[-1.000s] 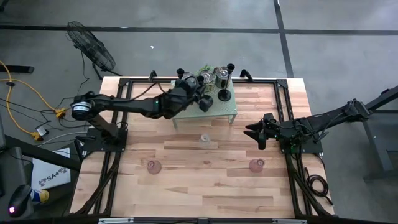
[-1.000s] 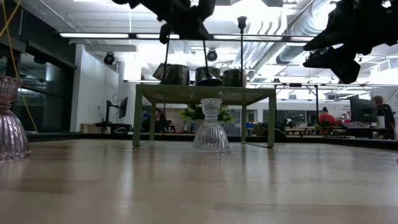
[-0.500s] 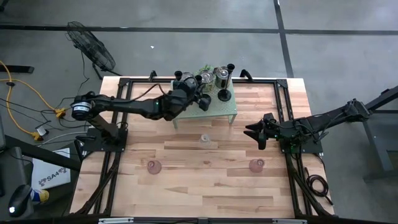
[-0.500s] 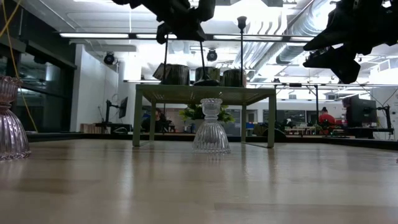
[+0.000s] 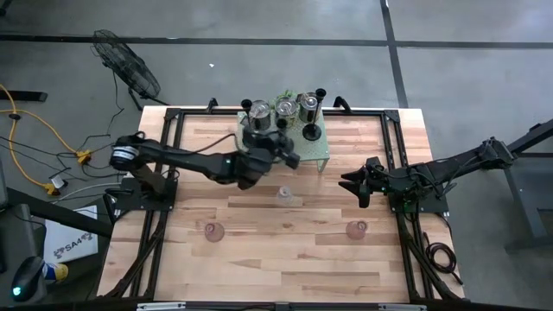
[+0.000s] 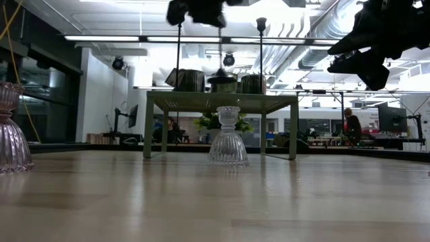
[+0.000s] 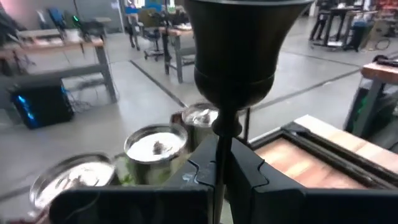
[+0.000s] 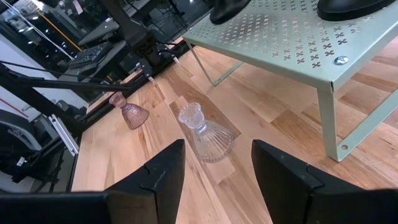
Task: Pick & Place candle stick holders
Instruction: Put the black candle holder on the shelf aligned with the black candle holders
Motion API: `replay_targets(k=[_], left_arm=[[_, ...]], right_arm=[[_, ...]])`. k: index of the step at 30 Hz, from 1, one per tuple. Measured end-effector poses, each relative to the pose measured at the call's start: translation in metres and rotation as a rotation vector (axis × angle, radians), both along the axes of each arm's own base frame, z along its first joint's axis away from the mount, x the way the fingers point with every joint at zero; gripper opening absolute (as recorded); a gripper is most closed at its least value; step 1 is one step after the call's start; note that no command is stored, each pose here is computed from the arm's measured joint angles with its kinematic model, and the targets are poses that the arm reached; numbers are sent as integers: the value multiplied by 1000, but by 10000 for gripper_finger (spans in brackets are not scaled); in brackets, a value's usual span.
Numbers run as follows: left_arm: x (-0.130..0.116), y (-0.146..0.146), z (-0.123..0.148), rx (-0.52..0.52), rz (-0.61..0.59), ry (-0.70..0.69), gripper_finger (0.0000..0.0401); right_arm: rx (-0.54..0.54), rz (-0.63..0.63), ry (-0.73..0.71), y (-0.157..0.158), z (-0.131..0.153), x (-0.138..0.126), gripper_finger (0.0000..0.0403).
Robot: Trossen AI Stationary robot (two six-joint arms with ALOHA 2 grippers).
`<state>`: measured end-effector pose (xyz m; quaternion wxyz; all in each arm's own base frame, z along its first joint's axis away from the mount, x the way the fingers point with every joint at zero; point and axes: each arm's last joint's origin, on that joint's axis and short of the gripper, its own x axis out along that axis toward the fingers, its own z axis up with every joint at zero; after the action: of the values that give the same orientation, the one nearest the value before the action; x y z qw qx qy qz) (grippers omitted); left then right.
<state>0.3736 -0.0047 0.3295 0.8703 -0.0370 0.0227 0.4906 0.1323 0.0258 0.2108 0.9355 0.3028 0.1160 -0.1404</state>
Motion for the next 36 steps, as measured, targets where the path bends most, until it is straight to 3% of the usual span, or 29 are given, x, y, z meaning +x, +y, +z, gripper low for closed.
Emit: replay_targets(k=[4,11,22,36], left_arm=[[27,-3,3,71,67,121,6],[52,3,9,73,87,103,6],[49,39,-8,-39,148,75,6],[48,51,-11,-75,156,60,6]], right_arm=[[0,0,0,0,0,0,178],[0,0,0,0,0,0,178],[0,0,0,0,0,0,178],[0,0,0,0,0,0,178]])
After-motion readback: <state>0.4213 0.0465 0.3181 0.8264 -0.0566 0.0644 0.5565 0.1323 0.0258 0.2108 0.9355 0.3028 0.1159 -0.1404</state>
